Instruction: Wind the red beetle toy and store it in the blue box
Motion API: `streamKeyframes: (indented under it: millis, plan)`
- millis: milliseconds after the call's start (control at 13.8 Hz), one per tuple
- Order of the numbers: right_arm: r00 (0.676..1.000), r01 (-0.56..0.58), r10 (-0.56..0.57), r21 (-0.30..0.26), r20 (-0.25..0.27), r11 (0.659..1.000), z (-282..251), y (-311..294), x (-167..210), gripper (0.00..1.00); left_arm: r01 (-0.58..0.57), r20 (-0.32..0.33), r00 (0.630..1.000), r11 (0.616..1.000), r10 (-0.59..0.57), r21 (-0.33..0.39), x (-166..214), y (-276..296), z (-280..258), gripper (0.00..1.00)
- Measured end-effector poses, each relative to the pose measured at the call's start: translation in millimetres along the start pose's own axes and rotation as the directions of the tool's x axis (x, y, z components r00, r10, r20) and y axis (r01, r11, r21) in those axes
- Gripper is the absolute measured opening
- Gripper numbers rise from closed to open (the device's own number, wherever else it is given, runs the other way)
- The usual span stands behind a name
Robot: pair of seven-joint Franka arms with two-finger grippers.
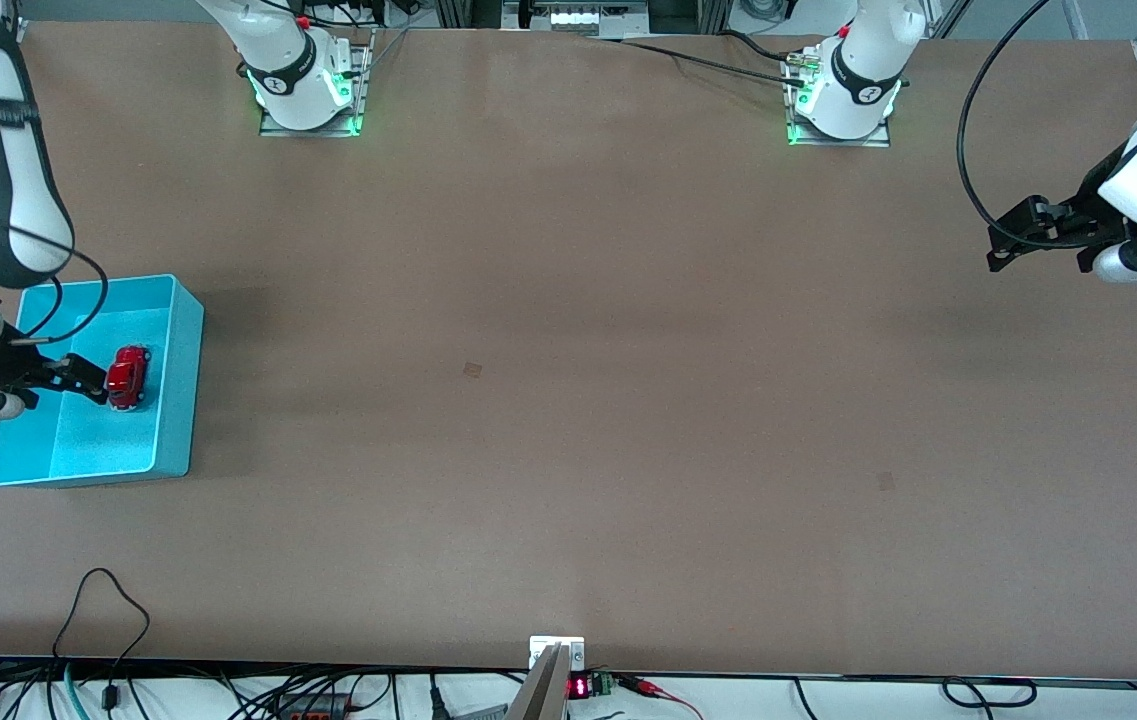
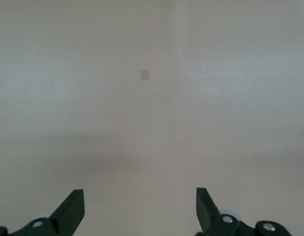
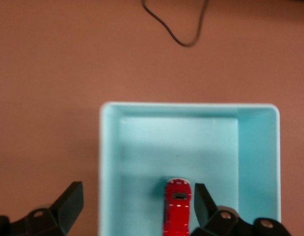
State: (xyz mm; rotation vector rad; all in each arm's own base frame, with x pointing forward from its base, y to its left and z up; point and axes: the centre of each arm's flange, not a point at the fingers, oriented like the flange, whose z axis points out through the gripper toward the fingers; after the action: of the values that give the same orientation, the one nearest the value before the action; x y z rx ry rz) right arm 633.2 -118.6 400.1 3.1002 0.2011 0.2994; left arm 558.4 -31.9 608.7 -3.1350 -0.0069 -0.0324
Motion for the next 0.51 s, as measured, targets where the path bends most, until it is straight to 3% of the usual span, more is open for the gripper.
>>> streamKeyframes:
  millis: [217,505]
  plan:
    - [0.997,-0.054,0.051,0.053,0.061,0.997,-77.2,-44.8,10.3,1.0,0.0,0.0,1.0,1.0,0.0,0.0,0.0,0.0,0.0,1.0]
    - [0.962,-0.21,0.196,0.054,0.191,0.976,-163.0,-72.2,6.8,1.0,0.0,0.0,1.0,1.0,0.0,0.0,0.0,0.0,0.0,1.0]
